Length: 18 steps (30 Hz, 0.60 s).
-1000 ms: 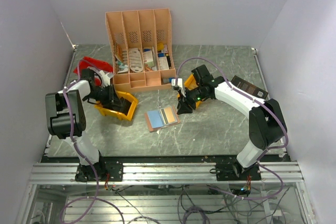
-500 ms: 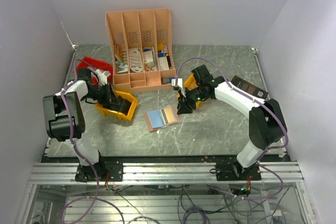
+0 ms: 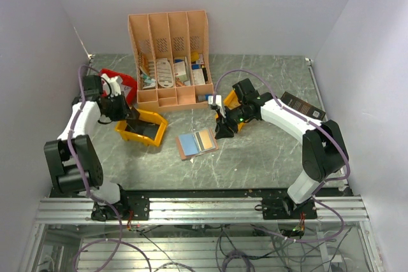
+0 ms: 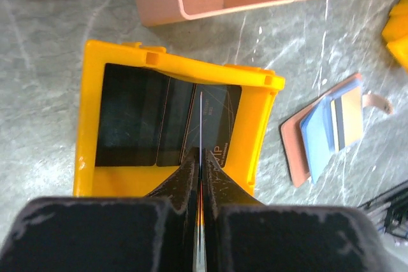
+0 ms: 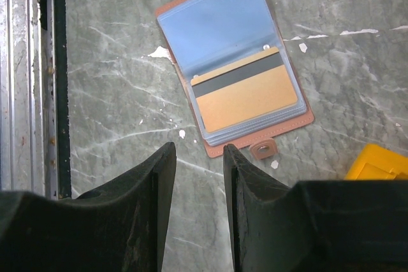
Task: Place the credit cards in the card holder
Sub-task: Pick up the credit card from the storage box.
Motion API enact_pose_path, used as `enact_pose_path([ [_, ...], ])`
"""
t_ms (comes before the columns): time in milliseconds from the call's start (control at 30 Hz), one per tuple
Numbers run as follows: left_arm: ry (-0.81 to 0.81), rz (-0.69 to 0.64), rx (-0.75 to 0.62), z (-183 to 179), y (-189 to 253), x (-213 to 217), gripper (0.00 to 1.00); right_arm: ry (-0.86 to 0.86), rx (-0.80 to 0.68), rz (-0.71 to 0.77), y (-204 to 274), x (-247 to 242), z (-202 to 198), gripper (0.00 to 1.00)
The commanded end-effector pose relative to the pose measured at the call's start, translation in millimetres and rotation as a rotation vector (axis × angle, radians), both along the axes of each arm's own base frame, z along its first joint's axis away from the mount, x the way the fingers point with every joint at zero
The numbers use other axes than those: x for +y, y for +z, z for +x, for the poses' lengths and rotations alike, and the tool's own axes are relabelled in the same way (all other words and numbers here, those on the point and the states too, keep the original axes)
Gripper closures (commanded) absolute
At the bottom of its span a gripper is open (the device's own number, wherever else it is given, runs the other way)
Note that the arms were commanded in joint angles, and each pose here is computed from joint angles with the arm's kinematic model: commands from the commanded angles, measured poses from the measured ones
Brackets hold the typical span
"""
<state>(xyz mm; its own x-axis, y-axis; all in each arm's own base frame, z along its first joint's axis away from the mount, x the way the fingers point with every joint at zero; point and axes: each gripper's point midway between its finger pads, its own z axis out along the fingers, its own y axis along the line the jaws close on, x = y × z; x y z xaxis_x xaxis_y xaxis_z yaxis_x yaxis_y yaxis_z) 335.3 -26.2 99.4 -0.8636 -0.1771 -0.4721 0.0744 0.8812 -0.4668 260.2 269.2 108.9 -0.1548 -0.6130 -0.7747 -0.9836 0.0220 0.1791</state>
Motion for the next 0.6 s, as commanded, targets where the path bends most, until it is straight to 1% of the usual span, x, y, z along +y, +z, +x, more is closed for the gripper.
enact_pose_path([
  [0,0.160,0.039,-0.059,2.2,37.0,14.0,0.93,0.020,-0.003,0.030,9.7,3.8,2.2,0.64],
  [100,0.209,0.018,-0.120,-3.1,67.5,9.1,0.93,0.029,0.001,0.045,13.5,4.9,-0.6,0.64],
  [200,0.201,-0.061,-0.226,-10.2,101.5,-9.3,0.93,0.046,-0.002,0.068,20.0,6.2,-4.1,0.64],
  [333,0.161,-0.186,-0.384,-20.8,137.1,-45.0,0.93,0.058,-0.007,0.115,33.0,9.9,-8.5,0.64],
  [467,0.092,-0.313,-0.555,-30.7,169.4,-89.1,0.93,0.009,-0.029,0.175,55.6,5.2,0.4,0.63],
  [567,0.044,-0.408,-0.642,-41.0,187.4,-117.0,0.93,-0.028,-0.058,0.229,77.2,-0.3,7.6,0.63],
])
